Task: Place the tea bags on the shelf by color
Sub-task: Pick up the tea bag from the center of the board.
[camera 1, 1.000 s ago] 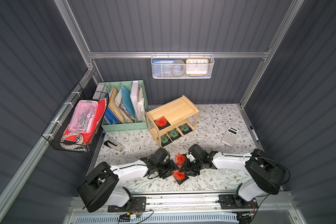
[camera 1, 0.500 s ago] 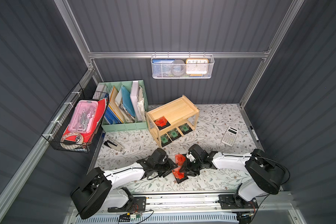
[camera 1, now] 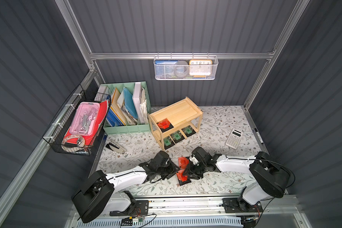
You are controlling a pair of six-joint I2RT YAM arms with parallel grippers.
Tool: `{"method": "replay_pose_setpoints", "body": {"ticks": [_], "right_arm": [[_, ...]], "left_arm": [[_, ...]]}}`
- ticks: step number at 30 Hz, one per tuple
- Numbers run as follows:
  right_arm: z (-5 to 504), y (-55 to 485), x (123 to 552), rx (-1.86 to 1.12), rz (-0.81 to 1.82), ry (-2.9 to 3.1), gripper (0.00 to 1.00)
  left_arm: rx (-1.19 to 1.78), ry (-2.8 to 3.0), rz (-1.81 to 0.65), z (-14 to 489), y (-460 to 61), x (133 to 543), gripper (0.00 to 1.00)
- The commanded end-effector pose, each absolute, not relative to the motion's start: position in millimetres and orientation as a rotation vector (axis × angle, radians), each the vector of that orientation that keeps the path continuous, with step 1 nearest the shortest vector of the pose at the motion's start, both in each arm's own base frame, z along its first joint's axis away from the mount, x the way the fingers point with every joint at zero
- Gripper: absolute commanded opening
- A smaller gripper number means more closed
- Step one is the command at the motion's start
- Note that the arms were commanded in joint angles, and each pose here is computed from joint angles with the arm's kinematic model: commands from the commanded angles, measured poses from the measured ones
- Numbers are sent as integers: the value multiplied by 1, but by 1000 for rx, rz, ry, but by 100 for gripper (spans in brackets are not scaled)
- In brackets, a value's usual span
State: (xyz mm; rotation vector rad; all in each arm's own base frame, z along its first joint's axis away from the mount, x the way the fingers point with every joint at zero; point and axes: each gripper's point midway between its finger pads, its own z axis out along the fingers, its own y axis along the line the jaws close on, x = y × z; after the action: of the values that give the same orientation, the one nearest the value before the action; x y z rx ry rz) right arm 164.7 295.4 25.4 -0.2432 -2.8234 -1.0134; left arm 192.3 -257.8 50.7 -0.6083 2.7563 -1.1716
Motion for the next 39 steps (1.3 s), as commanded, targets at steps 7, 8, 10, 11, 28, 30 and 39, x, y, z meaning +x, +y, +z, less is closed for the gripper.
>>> {"method": "replay_pose_setpoints", "body": {"ticks": [7,8,10,11,28,30,39], "right_arm": [[-1,274,149,-274,-831,-2835,45],[-1,273,149,-274,-829,-2836,45],[-1,273,149,-273,-830,-2836,45],[-1,274,150,-269,-831,-2838,45],[56,268,178,-283,-1024,-2974,47],[70,261,184,-316,-1070,-3010,48],[144,230,210,-534,-1431,-3090,48]], "left_arm": [[-532,2778,-1168,52,-268,197,27],[-525,2780,-1165,52,-268,197,26],[-515,2786,-1156,52,-269,198,22],[-511,2788,-1152,52,-270,199,21],[-436,2709,-1127,86,-270,212,0],[-432,2668,-1139,101,-271,218,0],[-406,2487,-1218,168,-280,243,0]]}}
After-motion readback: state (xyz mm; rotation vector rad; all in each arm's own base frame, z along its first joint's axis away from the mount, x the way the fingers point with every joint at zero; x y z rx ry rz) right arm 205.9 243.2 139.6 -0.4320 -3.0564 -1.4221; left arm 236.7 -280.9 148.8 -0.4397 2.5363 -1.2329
